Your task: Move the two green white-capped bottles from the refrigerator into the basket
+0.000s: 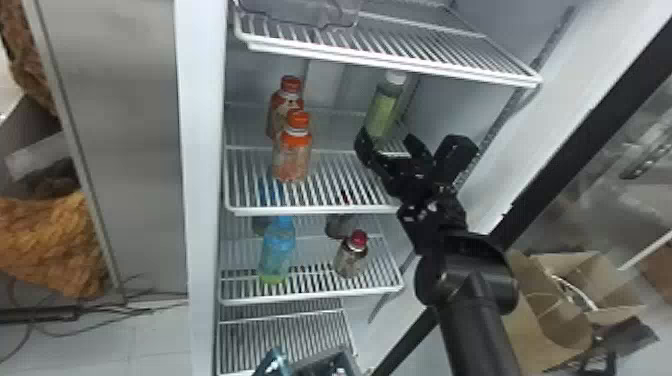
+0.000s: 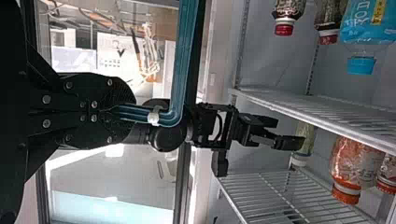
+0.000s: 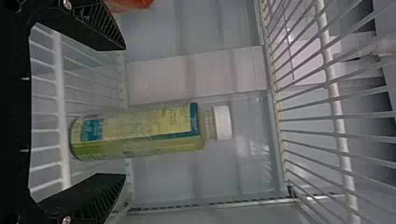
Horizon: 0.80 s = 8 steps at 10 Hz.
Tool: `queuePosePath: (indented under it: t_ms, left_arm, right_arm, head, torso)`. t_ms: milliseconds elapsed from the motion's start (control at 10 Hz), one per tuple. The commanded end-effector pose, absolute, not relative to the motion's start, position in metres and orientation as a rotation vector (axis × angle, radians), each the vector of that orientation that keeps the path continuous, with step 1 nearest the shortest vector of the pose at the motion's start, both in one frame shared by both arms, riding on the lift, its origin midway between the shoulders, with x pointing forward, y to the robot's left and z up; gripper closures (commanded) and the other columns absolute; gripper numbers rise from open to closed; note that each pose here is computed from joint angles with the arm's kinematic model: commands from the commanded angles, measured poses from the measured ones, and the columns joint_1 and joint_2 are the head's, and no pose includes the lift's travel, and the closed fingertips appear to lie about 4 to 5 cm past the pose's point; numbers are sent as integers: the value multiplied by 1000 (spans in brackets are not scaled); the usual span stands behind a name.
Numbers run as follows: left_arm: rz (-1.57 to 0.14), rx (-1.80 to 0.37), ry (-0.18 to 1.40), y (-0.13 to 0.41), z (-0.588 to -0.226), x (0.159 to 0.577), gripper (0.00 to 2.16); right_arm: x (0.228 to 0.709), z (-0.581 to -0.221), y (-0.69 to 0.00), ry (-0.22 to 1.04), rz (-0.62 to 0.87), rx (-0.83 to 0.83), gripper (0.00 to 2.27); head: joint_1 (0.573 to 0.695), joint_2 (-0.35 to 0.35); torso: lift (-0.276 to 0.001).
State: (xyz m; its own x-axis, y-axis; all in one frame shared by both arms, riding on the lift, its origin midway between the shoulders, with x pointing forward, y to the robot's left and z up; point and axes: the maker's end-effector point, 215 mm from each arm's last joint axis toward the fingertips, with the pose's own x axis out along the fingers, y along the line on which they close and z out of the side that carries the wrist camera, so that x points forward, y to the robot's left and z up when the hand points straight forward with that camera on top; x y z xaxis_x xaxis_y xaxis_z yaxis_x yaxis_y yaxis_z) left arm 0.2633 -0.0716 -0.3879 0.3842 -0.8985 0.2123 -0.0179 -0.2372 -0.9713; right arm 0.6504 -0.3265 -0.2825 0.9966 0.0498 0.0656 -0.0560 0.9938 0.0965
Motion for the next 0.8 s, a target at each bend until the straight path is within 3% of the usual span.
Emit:
queuePosePath:
  t_ms: [0, 700]
  left_arm:
    - [-1040, -1584, 839, -72, -388, 263, 1216]
    - [-1045, -1586, 833, -72, -385, 266, 1214]
  right_arm:
    - [656, -271, -329, -80, 31, 81, 61]
    - [697, -271, -345, -52, -38, 61, 62]
  head:
    - [695, -350]
    - [695, -350]
  torso:
    - [-4]
    - [-4]
